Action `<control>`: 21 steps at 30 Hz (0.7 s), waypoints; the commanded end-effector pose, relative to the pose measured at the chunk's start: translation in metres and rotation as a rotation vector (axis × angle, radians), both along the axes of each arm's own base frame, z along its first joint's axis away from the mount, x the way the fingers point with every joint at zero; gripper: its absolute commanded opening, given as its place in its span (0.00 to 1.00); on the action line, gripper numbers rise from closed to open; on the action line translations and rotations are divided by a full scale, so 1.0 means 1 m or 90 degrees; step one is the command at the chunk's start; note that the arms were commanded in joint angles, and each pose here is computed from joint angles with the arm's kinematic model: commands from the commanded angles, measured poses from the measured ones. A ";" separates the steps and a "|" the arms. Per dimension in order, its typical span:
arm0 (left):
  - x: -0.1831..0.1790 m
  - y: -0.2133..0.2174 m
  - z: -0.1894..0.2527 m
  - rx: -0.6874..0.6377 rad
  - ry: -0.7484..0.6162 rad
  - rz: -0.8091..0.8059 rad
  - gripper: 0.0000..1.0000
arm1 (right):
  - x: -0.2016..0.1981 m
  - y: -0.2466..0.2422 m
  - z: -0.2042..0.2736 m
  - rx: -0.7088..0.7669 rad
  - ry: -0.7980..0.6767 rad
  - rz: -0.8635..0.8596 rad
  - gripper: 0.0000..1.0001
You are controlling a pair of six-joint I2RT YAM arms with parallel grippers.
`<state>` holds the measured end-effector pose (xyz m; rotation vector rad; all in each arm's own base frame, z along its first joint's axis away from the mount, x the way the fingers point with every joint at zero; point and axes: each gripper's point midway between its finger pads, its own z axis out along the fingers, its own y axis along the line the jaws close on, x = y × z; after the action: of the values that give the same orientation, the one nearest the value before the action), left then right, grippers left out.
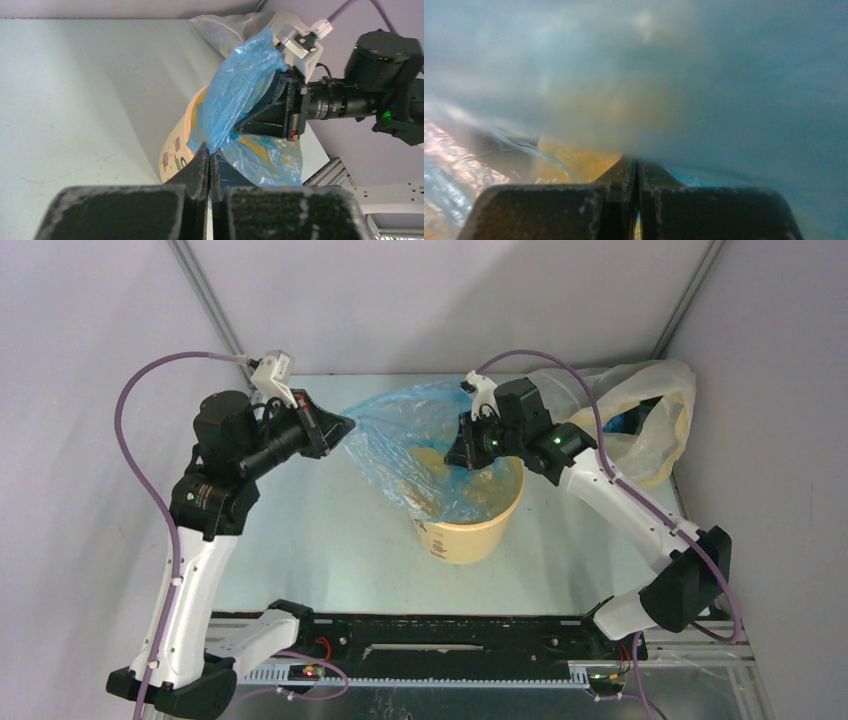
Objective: Put the trash bags into the trash bin
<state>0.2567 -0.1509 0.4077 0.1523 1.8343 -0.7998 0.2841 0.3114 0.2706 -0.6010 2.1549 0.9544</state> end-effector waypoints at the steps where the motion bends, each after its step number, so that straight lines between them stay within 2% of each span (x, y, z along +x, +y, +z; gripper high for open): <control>1: 0.002 -0.001 0.000 0.010 -0.006 -0.013 0.00 | 0.004 0.001 -0.003 0.009 -0.001 0.003 0.00; 6: 0.010 -0.009 -0.025 0.008 0.029 -0.032 0.00 | -0.003 -0.016 -0.010 -0.015 -0.012 -0.024 0.00; 13: 0.017 -0.028 -0.058 0.004 0.082 -0.071 0.00 | -0.032 -0.047 0.016 -0.027 -0.036 -0.039 0.00; 21: 0.020 -0.039 -0.074 0.015 0.106 -0.082 0.00 | -0.062 -0.087 0.020 -0.060 -0.042 -0.083 0.00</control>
<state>0.2763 -0.1847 0.3210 0.2042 2.0627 -0.8840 0.2332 0.2471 0.2972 -0.5467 2.1301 0.8433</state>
